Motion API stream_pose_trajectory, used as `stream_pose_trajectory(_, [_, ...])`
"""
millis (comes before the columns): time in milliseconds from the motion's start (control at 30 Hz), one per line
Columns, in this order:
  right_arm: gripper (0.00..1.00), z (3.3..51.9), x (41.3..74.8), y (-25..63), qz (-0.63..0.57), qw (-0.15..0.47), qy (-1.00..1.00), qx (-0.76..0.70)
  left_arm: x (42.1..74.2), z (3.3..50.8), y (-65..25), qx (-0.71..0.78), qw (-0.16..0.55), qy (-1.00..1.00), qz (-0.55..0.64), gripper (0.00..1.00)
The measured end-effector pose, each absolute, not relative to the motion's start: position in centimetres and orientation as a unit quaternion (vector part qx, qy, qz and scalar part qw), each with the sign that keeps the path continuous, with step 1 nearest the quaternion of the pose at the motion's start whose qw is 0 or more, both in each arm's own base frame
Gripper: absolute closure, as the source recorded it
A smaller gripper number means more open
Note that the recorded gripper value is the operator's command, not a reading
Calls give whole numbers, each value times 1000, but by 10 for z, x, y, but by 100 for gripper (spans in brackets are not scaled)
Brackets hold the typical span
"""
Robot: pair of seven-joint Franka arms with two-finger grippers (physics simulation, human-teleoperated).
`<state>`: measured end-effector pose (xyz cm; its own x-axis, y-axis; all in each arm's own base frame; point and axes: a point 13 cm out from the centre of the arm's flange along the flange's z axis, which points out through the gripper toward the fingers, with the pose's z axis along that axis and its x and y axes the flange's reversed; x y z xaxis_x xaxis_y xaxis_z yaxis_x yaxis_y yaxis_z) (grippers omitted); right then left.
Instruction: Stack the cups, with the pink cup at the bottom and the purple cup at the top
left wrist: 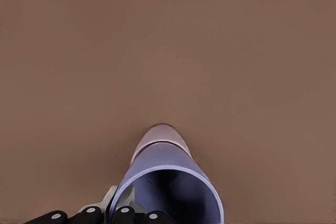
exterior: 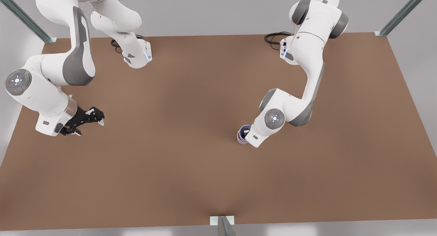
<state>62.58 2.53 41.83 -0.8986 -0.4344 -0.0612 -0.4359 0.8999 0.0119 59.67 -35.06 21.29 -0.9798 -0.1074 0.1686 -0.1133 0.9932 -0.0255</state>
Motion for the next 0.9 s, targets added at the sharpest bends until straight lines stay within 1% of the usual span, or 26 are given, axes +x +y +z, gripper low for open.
stream_pose_trajectory(233, [0,411,629,22,13,22,984,-177,590,191,-350,87,88,-992,13,79])
stream_pose_trajectory(300, [0,410,629,27,14,21,986,-166,588,187,-351,94,88,-992,13,77])
stream_pose_trajectory(333, [0,409,629,30,15,20,987,-161,588,186,-351,97,88,-991,13,65])
stream_pose_trajectory(367, [0,407,628,37,16,18,987,-158,588,185,-351,100,87,-991,14,42])
stream_pose_trajectory(400, [0,405,627,43,16,16,988,-155,588,185,-352,103,87,-991,14,11])
stream_pose_trajectory(433, [0,404,626,47,17,14,988,-150,588,184,-352,105,87,-991,15,0])
stream_pose_trajectory(900, [0,399,625,55,20,7,998,-52,584,194,-363,122,82,-989,19,0])
